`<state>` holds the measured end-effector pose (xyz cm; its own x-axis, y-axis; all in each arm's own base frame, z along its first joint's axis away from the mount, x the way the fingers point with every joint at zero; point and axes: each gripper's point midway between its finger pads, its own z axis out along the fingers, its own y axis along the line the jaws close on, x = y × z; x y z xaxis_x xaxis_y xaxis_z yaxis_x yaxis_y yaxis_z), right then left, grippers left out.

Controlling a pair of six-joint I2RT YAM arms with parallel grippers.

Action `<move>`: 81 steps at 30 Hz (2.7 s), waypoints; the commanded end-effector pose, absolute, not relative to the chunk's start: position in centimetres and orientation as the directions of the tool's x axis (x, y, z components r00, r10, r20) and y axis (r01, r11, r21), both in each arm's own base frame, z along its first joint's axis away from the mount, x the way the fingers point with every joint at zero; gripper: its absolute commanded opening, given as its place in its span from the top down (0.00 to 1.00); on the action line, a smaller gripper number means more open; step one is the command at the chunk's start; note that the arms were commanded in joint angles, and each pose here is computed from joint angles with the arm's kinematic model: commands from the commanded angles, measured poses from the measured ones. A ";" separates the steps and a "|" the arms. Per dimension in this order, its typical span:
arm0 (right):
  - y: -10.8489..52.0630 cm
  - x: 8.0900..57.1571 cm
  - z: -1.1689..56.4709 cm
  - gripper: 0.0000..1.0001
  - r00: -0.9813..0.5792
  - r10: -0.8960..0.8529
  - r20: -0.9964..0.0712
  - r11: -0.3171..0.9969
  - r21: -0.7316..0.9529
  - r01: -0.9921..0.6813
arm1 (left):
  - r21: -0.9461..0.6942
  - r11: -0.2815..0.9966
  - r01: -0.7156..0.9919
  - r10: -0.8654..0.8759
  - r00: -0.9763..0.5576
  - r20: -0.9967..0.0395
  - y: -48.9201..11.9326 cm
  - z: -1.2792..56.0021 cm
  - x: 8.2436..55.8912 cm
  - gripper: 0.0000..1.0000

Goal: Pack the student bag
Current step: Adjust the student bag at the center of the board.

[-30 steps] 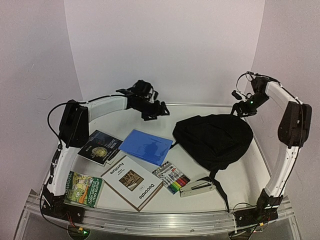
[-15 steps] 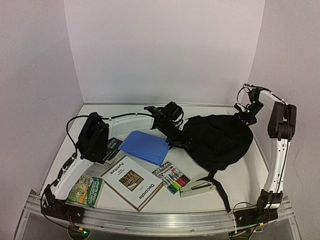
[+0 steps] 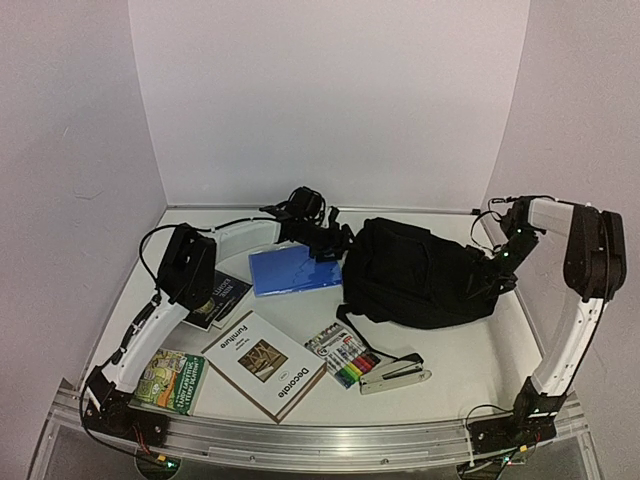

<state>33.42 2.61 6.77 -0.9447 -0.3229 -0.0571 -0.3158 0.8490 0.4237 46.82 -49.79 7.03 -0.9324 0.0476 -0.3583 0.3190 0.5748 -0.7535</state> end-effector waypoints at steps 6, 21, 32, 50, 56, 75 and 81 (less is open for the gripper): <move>4.3 33.8 16.2 0.02 -0.861 -0.438 -0.259 0.760 0.404 -0.509 | -0.716 0.593 0.369 -0.028 -0.879 -0.476 -47.3 15.0 47.7 0.19; -0.7 51.4 8.6 0.02 -0.900 -0.306 -0.311 0.908 0.189 -0.374 | -0.643 0.622 0.446 0.305 -0.895 -0.326 -48.7 9.6 32.4 0.19; 1.7 40.5 7.1 0.25 -0.908 -0.383 -0.167 0.842 0.341 -0.418 | -0.655 0.548 0.521 0.289 -0.852 -0.437 -53.3 9.9 36.4 0.51; 2.5 32.5 16.1 0.08 -0.858 -0.427 -0.286 0.838 0.233 -0.494 | -0.648 0.608 0.458 0.095 -0.852 -0.514 -50.8 12.3 43.8 0.31; 4.4 34.6 16.6 0.07 -0.844 -0.414 -0.340 0.836 0.226 -0.501 | -0.547 0.771 0.326 0.017 -0.869 -0.495 -44.1 11.2 45.8 0.25; 15.1 47.2 19.7 0.12 -0.749 -0.289 -0.596 0.829 0.235 -0.507 | -0.756 0.653 0.055 -0.334 -0.874 -0.352 -36.0 9.8 54.7 0.37; 19.4 56.0 20.6 0.05 -0.687 -0.198 -0.699 0.839 0.241 -0.487 | -0.764 0.644 0.033 -0.336 -0.885 -0.322 -36.0 8.5 54.2 0.36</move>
<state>50.08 16.26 19.10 -0.7614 -0.2809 -0.5842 -0.5051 0.8220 0.2631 54.77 -34.25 6.50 -0.8848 -0.3385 -0.3201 -0.0070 0.6966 -0.7174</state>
